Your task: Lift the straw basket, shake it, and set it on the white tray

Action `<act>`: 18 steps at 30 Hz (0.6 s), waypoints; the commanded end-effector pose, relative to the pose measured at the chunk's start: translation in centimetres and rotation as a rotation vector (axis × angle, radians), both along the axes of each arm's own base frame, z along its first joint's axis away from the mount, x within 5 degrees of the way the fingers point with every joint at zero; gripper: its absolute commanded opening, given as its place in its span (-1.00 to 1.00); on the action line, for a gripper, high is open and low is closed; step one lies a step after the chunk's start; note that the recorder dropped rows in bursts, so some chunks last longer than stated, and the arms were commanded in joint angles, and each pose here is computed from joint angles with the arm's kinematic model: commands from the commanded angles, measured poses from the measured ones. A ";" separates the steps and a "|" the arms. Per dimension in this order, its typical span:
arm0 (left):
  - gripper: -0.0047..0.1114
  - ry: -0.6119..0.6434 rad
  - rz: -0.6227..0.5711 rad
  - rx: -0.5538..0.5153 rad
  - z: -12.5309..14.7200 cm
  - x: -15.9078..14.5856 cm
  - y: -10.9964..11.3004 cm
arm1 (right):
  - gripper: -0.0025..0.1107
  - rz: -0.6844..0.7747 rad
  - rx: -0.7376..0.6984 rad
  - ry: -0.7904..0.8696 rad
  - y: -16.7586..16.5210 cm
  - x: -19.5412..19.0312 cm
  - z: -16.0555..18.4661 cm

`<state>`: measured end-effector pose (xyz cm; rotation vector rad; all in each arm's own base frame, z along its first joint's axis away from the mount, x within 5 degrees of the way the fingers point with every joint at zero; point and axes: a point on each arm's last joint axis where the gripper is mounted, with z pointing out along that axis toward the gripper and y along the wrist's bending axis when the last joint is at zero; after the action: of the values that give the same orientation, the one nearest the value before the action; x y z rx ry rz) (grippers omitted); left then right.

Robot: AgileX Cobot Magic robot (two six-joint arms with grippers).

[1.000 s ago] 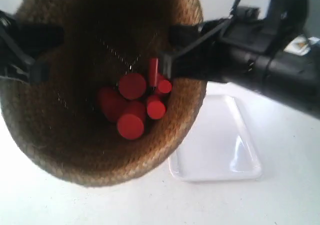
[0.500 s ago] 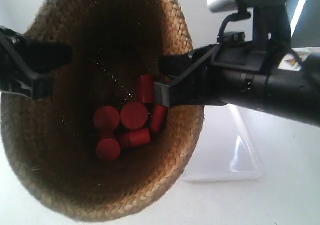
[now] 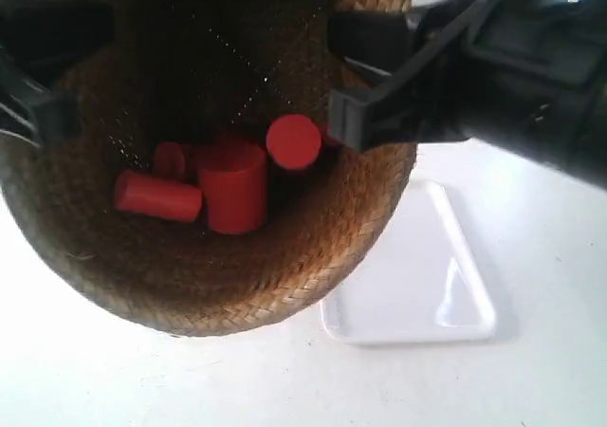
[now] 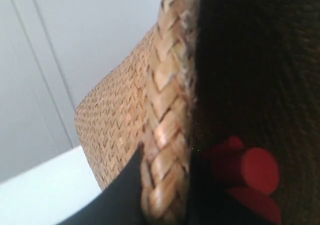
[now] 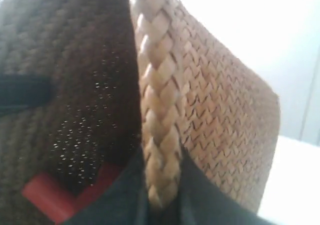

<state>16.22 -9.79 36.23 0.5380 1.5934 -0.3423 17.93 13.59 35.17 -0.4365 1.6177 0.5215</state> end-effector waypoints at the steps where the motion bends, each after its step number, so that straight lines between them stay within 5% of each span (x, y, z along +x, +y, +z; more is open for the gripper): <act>1: -0.92 0.181 -0.093 -0.038 0.2 -1.1 -0.9 | -0.96 0.147 -0.023 0.248 1.4 -0.5 -0.2; 3: -0.92 0.026 -0.127 0.038 1.7 -3.0 0.0 | -0.96 0.215 -0.037 0.087 0.9 -2.8 2.7; 5: -0.92 0.041 -0.046 0.077 -1.6 -0.7 -0.3 | -0.96 0.033 0.008 -0.041 0.3 -0.6 1.3; 7: -0.92 0.172 -0.035 0.027 -2.4 0.0 -0.6 | -0.96 -0.017 -0.003 0.037 0.5 1.3 -0.4; 10: -0.92 0.090 -0.128 -0.054 2.8 -3.4 0.1 | -0.96 0.199 -0.052 0.127 0.8 -2.1 2.6; 12: -0.92 0.018 -0.103 0.069 1.8 -2.7 0.1 | -0.96 0.127 -0.104 0.054 0.7 -1.0 0.8; 14: -0.92 0.083 -0.058 0.116 -0.8 -0.7 -0.3 | -0.96 0.031 -0.102 0.042 0.6 0.8 -1.3; 18: -0.92 0.115 -0.074 0.003 1.7 -1.7 -0.1 | -0.96 0.095 0.017 0.168 1.0 -0.2 0.5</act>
<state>15.76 -9.98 35.80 0.5938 1.7260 -0.3728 18.70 14.29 34.03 -0.4477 1.7512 0.5745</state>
